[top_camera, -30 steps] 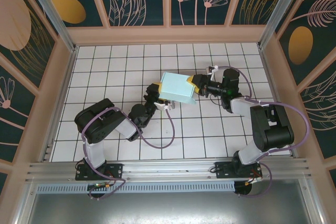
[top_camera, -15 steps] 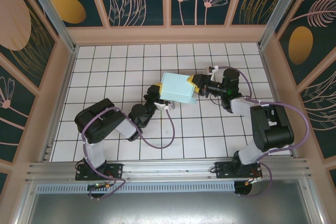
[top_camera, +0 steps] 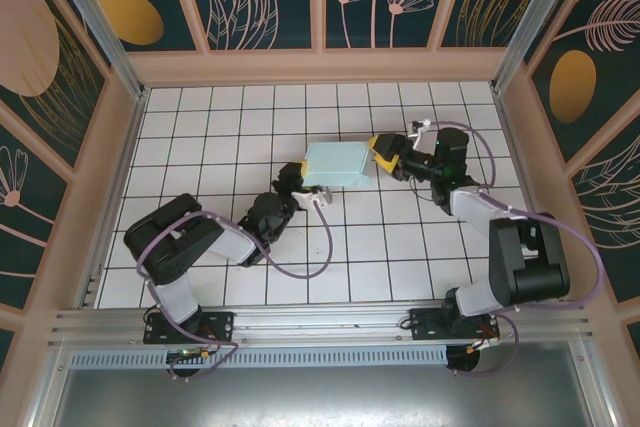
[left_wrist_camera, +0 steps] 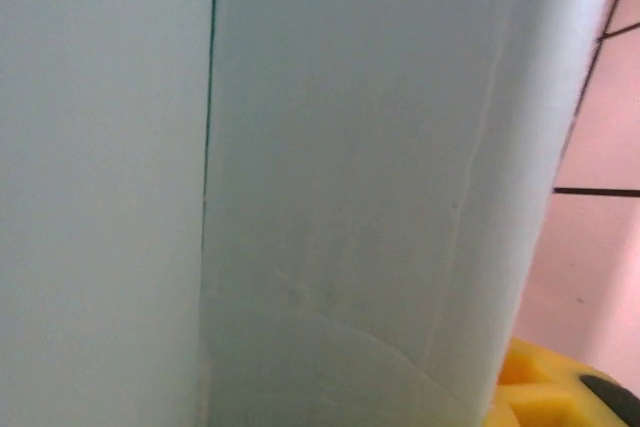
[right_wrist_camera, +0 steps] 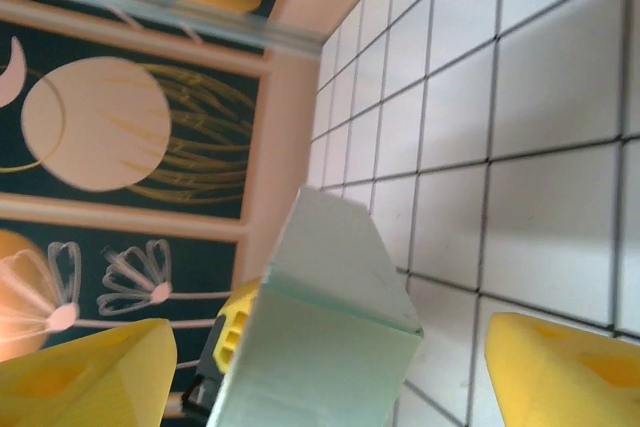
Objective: Fold the paper box
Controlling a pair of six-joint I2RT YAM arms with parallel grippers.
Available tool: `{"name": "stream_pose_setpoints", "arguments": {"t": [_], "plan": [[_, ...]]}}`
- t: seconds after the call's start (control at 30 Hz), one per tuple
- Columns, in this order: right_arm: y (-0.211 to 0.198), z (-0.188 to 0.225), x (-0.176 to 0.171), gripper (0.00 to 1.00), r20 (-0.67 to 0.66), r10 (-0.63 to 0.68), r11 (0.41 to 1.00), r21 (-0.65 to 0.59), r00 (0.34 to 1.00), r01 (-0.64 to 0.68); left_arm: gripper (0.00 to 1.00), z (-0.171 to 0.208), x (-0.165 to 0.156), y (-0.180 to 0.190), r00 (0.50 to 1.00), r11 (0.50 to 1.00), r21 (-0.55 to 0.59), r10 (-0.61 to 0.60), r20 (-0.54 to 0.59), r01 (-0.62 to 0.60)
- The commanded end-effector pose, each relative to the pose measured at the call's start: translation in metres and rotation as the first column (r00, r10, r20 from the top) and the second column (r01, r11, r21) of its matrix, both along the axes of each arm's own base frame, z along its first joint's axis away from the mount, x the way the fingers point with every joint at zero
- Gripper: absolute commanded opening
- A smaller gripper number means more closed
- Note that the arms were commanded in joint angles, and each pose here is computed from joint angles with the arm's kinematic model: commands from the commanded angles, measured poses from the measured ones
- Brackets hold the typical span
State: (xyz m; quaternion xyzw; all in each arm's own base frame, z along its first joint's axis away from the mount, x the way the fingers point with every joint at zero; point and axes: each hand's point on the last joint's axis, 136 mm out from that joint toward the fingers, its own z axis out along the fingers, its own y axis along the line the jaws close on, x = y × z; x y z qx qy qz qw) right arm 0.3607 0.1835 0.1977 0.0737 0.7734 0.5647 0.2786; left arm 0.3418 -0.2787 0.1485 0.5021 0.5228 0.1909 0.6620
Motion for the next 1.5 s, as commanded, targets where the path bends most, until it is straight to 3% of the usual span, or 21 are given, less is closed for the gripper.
{"name": "stream_pose_setpoints", "arguments": {"t": [0.0, 0.17, 0.23, 0.47, 0.67, 0.9, 1.03, 1.13, 1.27, 1.47], "plan": [[-0.030, 0.010, 0.010, 0.81, 0.128, -0.098, 0.975, -0.185, 0.987, 0.121, 0.39, -0.009, -0.002, -0.002, 0.979, 0.998, -0.057, 0.004, -0.206, -0.016], [-0.059, 0.027, 0.008, 0.80, 0.306, -0.132, 0.890, -0.381, 0.943, 0.248, 0.37, -0.041, -0.016, -0.006, 0.880, 1.000, -0.008, -0.011, -0.475, 0.009], [-0.064, 0.037, 0.003, 0.80, 0.381, -0.103, 0.855, -0.439, 0.919, 0.278, 0.37, -0.051, -0.028, -0.007, 0.819, 0.999, 0.001, -0.029, -0.573, 0.036], [-0.062, 0.060, -0.019, 0.77, 0.548, 0.039, 0.728, -0.589, 0.836, 0.352, 0.38, -0.049, -0.044, -0.007, 0.640, 1.000, 0.028, 0.019, -0.768, 0.004], [-0.027, 0.055, -0.036, 0.76, 0.560, 0.248, 0.640, -0.707, 0.791, 0.300, 0.38, -0.042, -0.048, 0.011, 0.533, 0.997, 0.080, 0.080, -0.842, -0.024], [0.028, 0.037, -0.062, 0.74, 0.507, 0.516, 0.597, -0.791, 0.690, 0.135, 0.38, -0.053, -0.072, 0.040, 0.417, 0.985, 0.171, 0.158, -0.895, -0.007], [0.041, 0.022, -0.060, 0.59, 0.447, 0.577, 0.542, -0.835, 0.684, 0.088, 0.37, -0.058, -0.086, 0.047, 0.362, 0.982, 0.186, 0.167, -0.917, 0.016], [0.050, 0.014, -0.061, 0.54, 0.416, 0.614, 0.537, -0.843, 0.670, 0.032, 0.37, -0.062, -0.091, 0.051, 0.338, 0.978, 0.207, 0.184, -0.923, 0.031], [0.059, 0.007, -0.064, 0.41, 0.391, 0.662, 0.531, -0.847, 0.640, -0.032, 0.37, -0.071, -0.099, 0.051, 0.292, 0.972, 0.224, 0.194, -0.936, 0.071], [0.065, -0.003, -0.074, 0.39, 0.331, 0.715, 0.503, -0.856, 0.616, -0.123, 0.37, -0.083, -0.101, 0.052, 0.269, 0.968, 0.237, 0.207, -0.941, 0.084]]}}
